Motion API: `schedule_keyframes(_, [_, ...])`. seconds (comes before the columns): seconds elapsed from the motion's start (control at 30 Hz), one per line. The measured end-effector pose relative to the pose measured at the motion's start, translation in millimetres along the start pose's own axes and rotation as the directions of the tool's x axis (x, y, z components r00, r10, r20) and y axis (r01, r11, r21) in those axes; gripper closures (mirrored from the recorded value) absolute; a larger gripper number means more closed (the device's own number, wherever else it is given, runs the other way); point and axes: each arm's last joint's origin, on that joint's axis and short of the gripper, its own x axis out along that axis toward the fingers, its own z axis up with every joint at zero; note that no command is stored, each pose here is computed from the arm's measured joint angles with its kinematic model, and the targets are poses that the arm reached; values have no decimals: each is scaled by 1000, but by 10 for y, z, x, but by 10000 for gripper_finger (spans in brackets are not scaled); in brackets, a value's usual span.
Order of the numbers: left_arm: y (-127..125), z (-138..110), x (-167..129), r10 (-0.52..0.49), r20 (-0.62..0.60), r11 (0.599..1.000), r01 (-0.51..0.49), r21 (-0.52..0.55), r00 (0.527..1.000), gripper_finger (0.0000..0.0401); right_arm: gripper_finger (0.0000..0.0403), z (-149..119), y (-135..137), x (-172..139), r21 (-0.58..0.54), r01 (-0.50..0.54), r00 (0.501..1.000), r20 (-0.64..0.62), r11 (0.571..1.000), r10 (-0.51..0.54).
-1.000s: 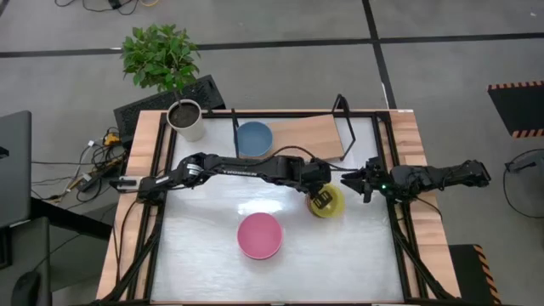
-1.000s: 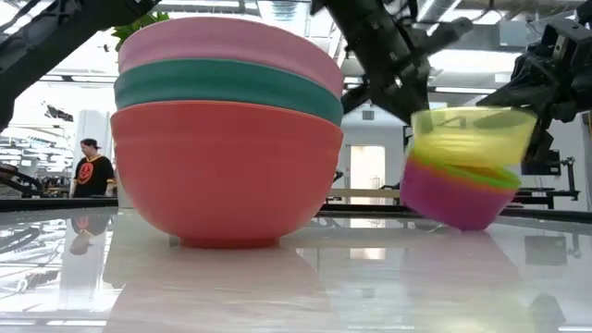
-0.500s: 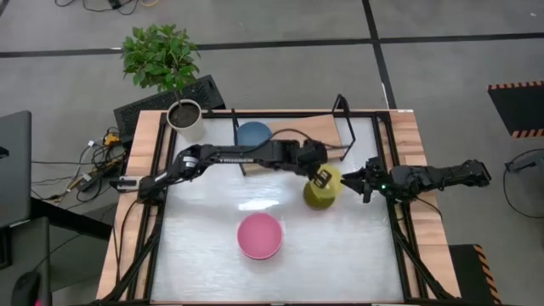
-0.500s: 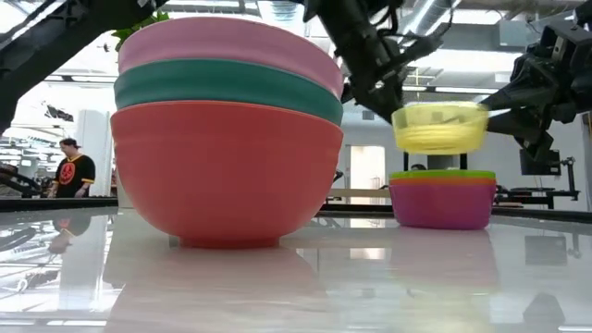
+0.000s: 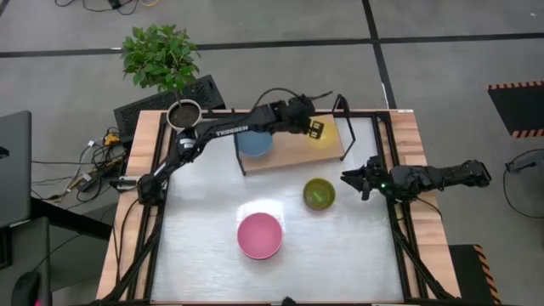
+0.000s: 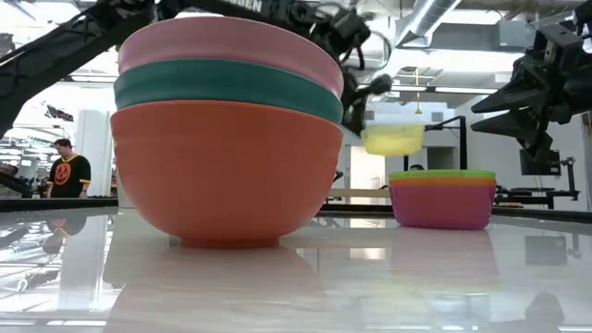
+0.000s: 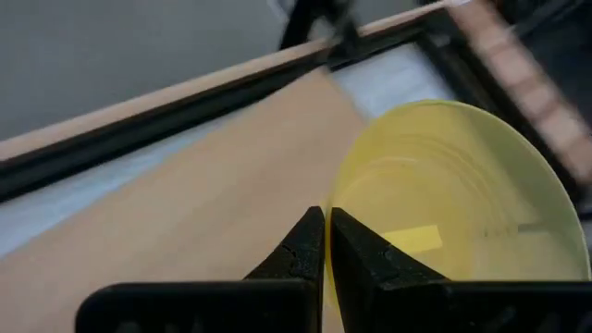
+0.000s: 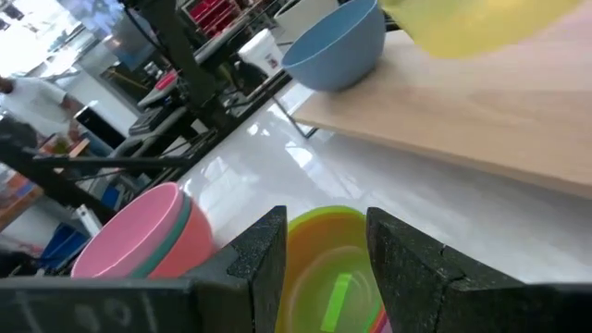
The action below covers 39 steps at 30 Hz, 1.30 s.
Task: Place and stack bowls onto a shelf
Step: Put the small yellow bowl on the shelf, then stack the small green bowl on top of the small yellow bowl on the shelf
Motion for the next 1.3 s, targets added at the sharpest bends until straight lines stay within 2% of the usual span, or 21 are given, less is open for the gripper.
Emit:
schedule_keyframes(0.27, [284, -109, 224, 64, -88, 998, -61, 30, 994, 401, 228, 3, -3, 0, 19, 11, 1000, 10, 1000, -11])
schedule_keyframes(0.53, [308, -176, 292, 42, -96, 996, -35, 79, 994, 401, 228, 3, -3, 0, 19, 11, 1000, 10, 1000, -11])
schedule_keyframes(0.7, [319, -169, 289, 88, -63, 989, -79, 124, 994, 395, 228, 3, -3, 0, 20, 11, 1000, 10, 1000, -11])
schedule_keyframes(0.9, [318, -168, 292, 51, -90, 984, -35, 175, 995, 339, 228, 3, -3, 0, 20, 11, 1000, 10, 1000, -11])
schedule_keyframes(1.13, [234, -33, 229, -3, -21, 961, 9, 275, 1000, 257, 228, 3, -3, 0, 20, 11, 1000, 11, 1000, -11])
schedule_keyframes(1.23, [104, 115, 56, -73, 1, 939, 69, 338, 997, 240, 228, 2, -3, 0, 20, 11, 1000, 10, 1000, -11])
schedule_keyframes(1.3, [-12, 158, -76, -129, -17, 907, 125, 402, 991, 237, 228, 3, -3, 0, 20, 11, 1000, 11, 1000, -11])
